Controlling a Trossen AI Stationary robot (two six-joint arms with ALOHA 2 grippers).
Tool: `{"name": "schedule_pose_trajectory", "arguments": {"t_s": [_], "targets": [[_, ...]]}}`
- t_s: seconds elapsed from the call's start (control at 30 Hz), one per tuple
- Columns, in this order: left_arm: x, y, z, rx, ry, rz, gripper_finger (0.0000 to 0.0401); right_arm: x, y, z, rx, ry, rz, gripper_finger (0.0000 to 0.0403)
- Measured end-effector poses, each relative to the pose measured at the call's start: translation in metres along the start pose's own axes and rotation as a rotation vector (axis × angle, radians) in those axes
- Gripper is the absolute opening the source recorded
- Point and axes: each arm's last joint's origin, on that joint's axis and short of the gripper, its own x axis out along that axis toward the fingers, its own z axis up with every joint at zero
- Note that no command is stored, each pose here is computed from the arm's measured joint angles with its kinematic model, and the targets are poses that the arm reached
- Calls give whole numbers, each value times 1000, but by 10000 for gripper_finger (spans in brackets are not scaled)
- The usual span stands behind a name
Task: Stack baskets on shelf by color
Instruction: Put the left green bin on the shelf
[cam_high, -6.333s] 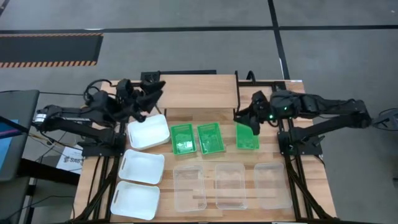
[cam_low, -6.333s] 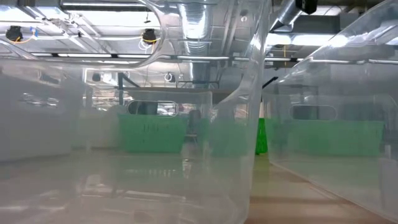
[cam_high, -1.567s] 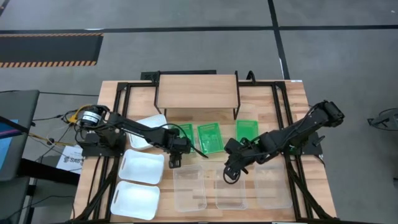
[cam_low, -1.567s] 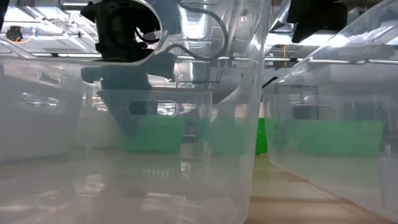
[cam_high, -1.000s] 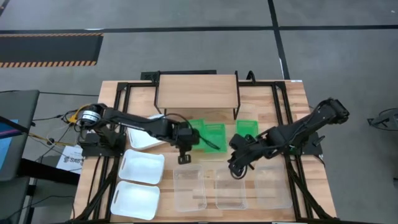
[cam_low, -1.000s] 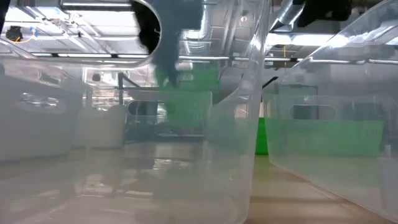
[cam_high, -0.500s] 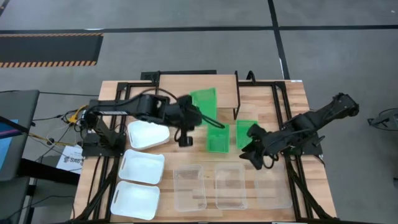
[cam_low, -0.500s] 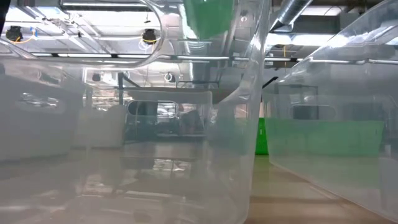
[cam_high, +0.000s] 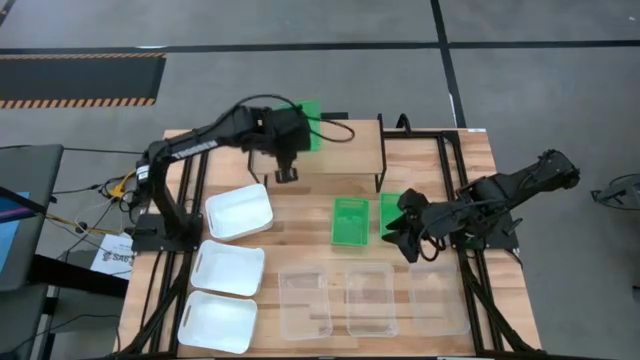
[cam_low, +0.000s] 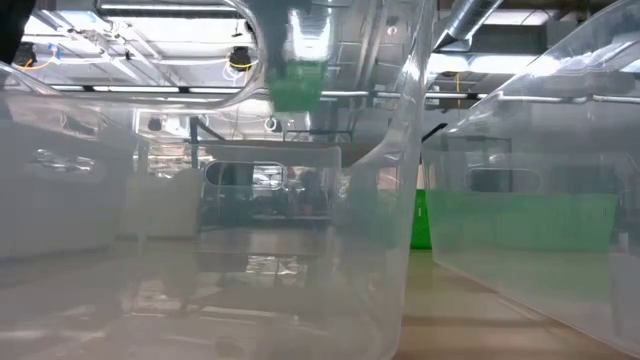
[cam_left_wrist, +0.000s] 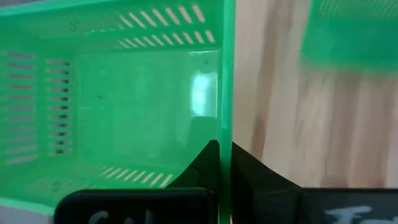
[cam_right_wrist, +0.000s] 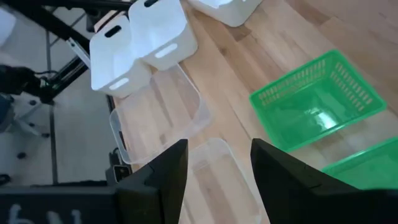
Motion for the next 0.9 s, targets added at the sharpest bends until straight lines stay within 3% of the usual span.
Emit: {"name": "schedule_pose_trajectory", "arguments": {"t_s": [0.33,0.6,0.77,0.9], "targets": [[52,5,-39,46,50,-26,0,6,-4,7,-3,-18,-25,201],[50,12,-83,53,60,-2,0,7,-9,13,21,-37,-43,201],[46,15,-87,89,1,-45,0,8,-11,15,29,-42,-50,201],[54,13,-89,102,41,-104,3,8,-11,15,29,-42,-50,201]]}}
